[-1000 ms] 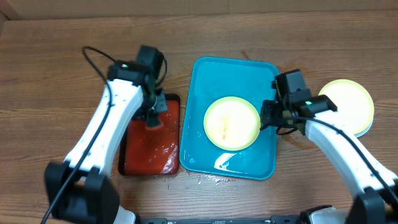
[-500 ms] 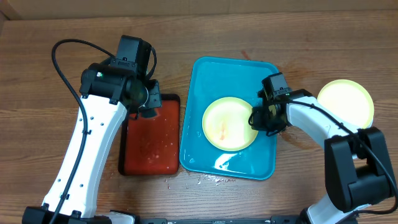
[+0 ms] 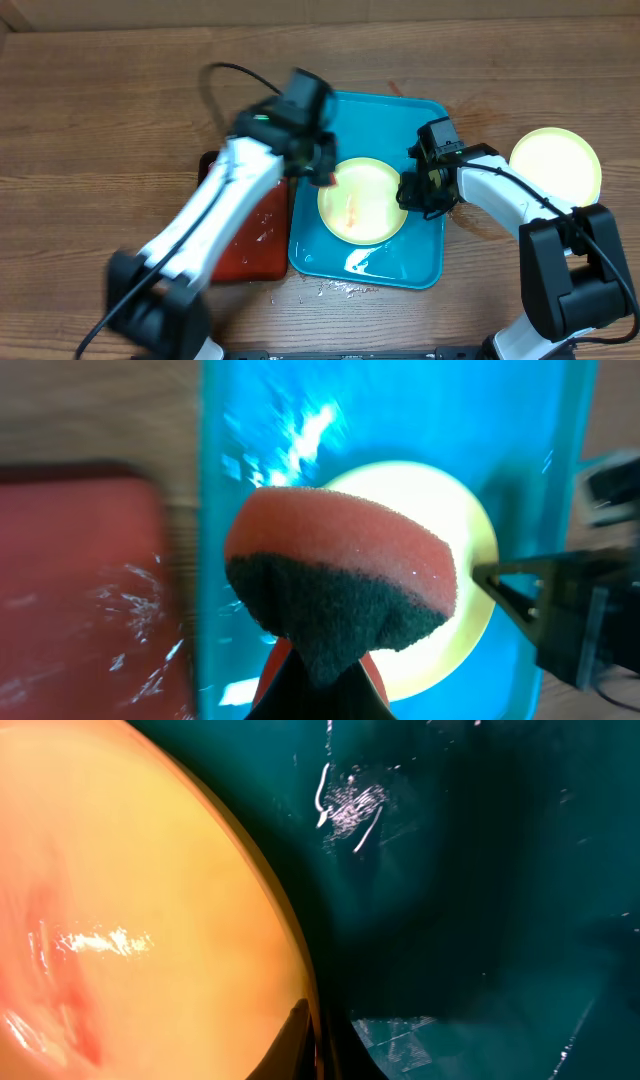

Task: Clean dirty plates on tray and stack at the side
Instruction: 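Scrub the yellow plate with the sponge while right gripper holds rim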

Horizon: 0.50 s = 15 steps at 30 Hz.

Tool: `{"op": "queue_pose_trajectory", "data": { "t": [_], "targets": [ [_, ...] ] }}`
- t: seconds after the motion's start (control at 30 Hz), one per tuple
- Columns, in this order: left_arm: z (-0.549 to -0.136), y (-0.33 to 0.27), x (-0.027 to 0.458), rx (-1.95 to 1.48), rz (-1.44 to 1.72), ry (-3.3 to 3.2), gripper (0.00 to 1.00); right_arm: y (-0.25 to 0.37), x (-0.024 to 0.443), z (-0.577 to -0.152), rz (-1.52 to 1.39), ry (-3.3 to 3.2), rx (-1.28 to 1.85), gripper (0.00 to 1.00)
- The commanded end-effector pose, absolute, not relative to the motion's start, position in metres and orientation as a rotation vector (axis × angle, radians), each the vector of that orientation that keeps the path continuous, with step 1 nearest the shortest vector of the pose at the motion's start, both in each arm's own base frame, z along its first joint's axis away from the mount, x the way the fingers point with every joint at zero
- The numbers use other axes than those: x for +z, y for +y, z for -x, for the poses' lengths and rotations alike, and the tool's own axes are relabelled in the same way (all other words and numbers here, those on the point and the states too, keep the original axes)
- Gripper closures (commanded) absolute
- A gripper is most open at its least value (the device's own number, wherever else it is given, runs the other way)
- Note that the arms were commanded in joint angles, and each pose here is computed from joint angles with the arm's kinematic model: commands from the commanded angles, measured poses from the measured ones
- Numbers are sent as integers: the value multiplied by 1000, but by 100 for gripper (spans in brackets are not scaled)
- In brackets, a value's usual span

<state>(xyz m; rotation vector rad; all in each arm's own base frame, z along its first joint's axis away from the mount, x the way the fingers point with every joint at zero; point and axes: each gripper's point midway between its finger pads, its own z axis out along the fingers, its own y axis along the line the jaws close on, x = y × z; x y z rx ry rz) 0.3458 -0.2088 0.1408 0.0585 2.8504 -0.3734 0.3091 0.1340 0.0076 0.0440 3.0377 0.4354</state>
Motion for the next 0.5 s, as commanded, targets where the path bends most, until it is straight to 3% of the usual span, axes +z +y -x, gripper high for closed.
{"op": "queue_pose_trajectory", "data": {
  "t": [0.0,0.23,0.47],
  "targets": [
    [-334,-239,88,-371,-20,2974,96,139,4,-306,-11,3051,434,96],
    [-330,-250,23,-264,47,3083,96,139,4,-305,-12,3055,432,96],
    [-340,-185,18,238,87,3002,96,138,3,-303,-14,3065,428,96]
  ]
}}
